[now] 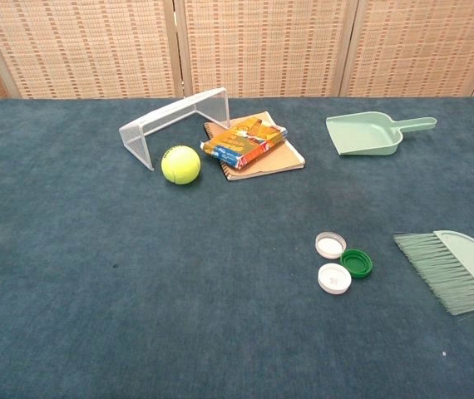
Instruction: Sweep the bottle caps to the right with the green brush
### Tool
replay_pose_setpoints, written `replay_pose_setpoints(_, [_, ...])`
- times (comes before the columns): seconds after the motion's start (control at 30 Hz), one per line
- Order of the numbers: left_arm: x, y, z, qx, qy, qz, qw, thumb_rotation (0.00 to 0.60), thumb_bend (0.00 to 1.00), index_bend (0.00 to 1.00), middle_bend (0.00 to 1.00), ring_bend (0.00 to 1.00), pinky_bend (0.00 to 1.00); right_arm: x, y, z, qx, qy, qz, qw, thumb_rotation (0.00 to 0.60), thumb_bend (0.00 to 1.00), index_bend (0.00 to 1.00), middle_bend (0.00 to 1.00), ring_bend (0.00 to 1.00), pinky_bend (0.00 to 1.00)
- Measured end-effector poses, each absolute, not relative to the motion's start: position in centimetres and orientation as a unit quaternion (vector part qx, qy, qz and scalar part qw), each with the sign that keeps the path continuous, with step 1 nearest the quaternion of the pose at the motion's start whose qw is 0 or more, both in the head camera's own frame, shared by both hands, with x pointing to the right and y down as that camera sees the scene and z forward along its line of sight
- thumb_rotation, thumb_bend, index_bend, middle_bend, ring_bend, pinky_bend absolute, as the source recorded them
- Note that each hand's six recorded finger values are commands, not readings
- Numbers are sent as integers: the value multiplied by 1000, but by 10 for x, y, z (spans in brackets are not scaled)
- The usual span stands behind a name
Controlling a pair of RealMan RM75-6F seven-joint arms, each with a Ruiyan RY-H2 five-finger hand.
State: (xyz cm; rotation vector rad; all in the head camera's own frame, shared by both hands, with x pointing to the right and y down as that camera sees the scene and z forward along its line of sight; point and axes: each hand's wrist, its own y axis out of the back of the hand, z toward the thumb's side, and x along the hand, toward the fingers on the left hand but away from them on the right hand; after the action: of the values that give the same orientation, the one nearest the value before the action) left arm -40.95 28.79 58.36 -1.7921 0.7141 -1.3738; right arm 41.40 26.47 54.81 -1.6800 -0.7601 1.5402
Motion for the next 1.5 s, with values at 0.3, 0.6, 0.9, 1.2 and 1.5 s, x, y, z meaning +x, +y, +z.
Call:
replay_pose_setpoints(0.3, [-409, 289, 586, -704, 276, -536, 376, 600, 457, 0, 0, 0, 73, 411, 264, 550, -652, -294, 595, 367, 600, 228, 0, 0, 0, 0])
replay_pose_setpoints(0.6, [-413, 281, 580, -704, 295, -525, 377, 600, 457, 0, 0, 0, 73, 396, 255, 571, -642, -249, 596, 413, 600, 229, 0, 0, 0, 0])
replay_pose_setpoints(0.9, [-412, 268, 587, -701, 301, -523, 381, 600, 458, 0, 0, 0, 72, 366, 224, 615, -602, -187, 604, 487, 600, 228, 163, 129, 0, 0])
replay_pose_setpoints(1.2, [-421, 261, 601, -691, 297, -550, 363, 600, 458, 0, 0, 0, 72, 367, 210, 655, -585, -157, 626, 491, 600, 229, 276, 215, 0, 0])
replay_pose_setpoints(1.5, [-424, 257, 606, -688, 295, -558, 358, 600, 458, 0, 0, 0, 72, 375, 212, 677, -585, -135, 641, 479, 600, 228, 285, 222, 0, 0])
